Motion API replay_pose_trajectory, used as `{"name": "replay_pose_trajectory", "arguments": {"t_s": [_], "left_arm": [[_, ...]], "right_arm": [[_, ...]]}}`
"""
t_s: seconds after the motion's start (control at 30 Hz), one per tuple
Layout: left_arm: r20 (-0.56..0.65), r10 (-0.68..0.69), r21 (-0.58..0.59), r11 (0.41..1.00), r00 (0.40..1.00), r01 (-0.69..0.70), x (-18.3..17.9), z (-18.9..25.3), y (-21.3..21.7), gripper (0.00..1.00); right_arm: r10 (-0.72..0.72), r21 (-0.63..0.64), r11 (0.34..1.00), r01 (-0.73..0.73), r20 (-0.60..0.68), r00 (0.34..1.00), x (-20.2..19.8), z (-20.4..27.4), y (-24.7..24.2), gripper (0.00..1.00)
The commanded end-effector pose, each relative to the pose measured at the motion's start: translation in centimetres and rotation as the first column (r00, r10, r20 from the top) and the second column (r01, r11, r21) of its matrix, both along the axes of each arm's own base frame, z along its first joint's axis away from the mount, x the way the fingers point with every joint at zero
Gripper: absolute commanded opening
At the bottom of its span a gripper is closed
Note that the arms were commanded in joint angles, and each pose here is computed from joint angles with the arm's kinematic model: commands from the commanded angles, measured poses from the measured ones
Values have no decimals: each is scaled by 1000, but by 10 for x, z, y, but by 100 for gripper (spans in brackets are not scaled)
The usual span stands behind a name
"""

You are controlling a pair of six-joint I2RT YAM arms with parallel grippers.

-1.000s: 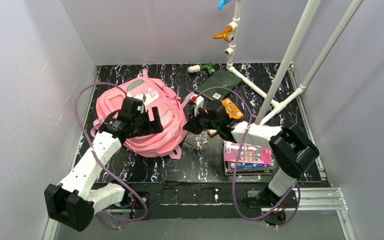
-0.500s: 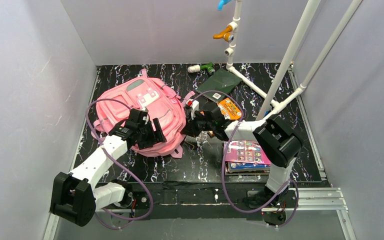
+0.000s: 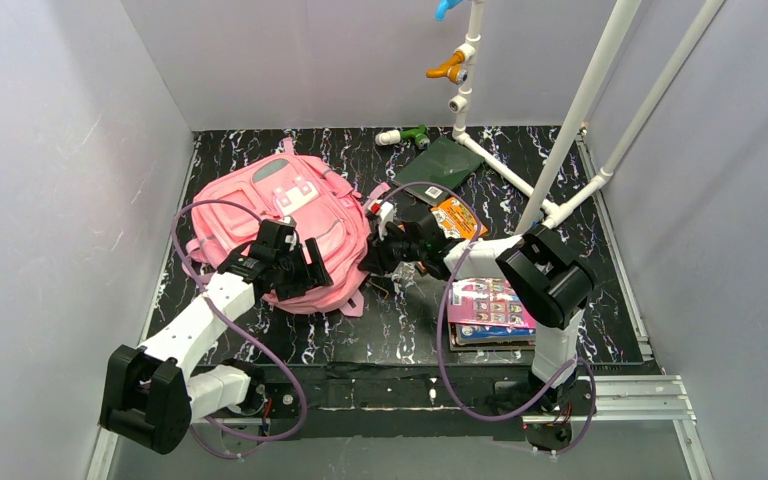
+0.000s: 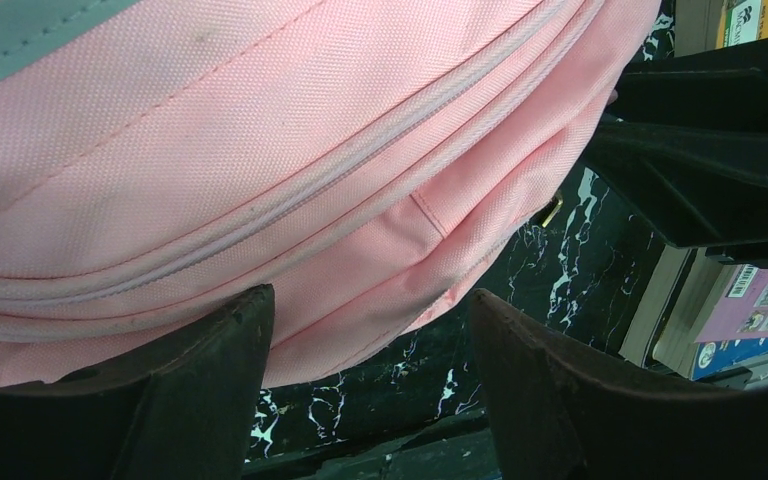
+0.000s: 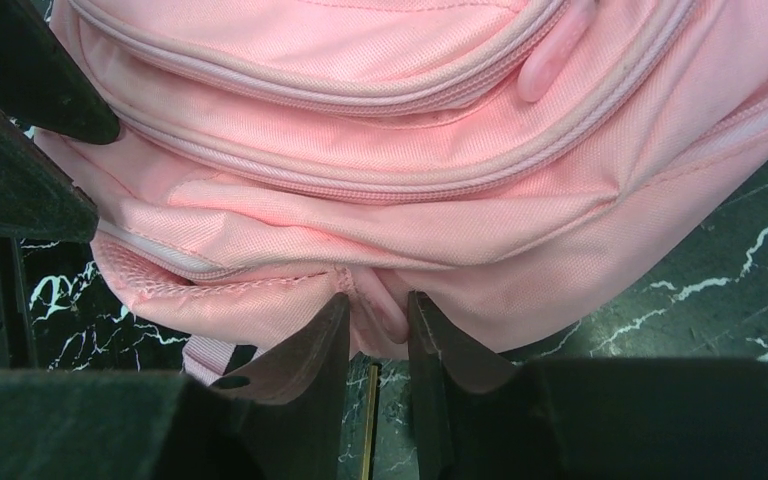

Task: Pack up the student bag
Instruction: Unzip the student bag at the center of the board.

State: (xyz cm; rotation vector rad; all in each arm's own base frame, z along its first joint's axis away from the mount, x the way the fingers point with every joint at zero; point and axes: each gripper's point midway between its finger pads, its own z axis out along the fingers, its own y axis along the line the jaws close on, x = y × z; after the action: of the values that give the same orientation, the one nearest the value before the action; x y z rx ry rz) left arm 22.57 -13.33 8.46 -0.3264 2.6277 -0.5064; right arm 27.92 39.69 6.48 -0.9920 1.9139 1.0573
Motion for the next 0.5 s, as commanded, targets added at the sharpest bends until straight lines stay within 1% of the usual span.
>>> {"name": "replay_pose_trajectory", "arguments": {"t_s": [0.0, 0.27, 0.4, 0.47], "left_arm": [[-27, -7, 10, 1000, 1000, 8, -5, -6, 2, 70], [-25, -12, 11, 1000, 1000, 12, -4, -6, 2, 70], [-27, -10, 11, 1000, 1000, 11, -4, -6, 2, 70], [-28, -9, 10, 1000, 1000, 9, -4, -6, 1, 70]], "right_arm": [[100, 40, 994, -104, 88, 991, -5, 17, 23, 36], [182, 17, 982, -189, 204, 962, -11, 27, 29, 35], [211, 19, 975, -219, 204, 956, -14, 27, 35, 34], [212, 13, 976, -219, 199, 957, -14, 24, 37, 29]]}}
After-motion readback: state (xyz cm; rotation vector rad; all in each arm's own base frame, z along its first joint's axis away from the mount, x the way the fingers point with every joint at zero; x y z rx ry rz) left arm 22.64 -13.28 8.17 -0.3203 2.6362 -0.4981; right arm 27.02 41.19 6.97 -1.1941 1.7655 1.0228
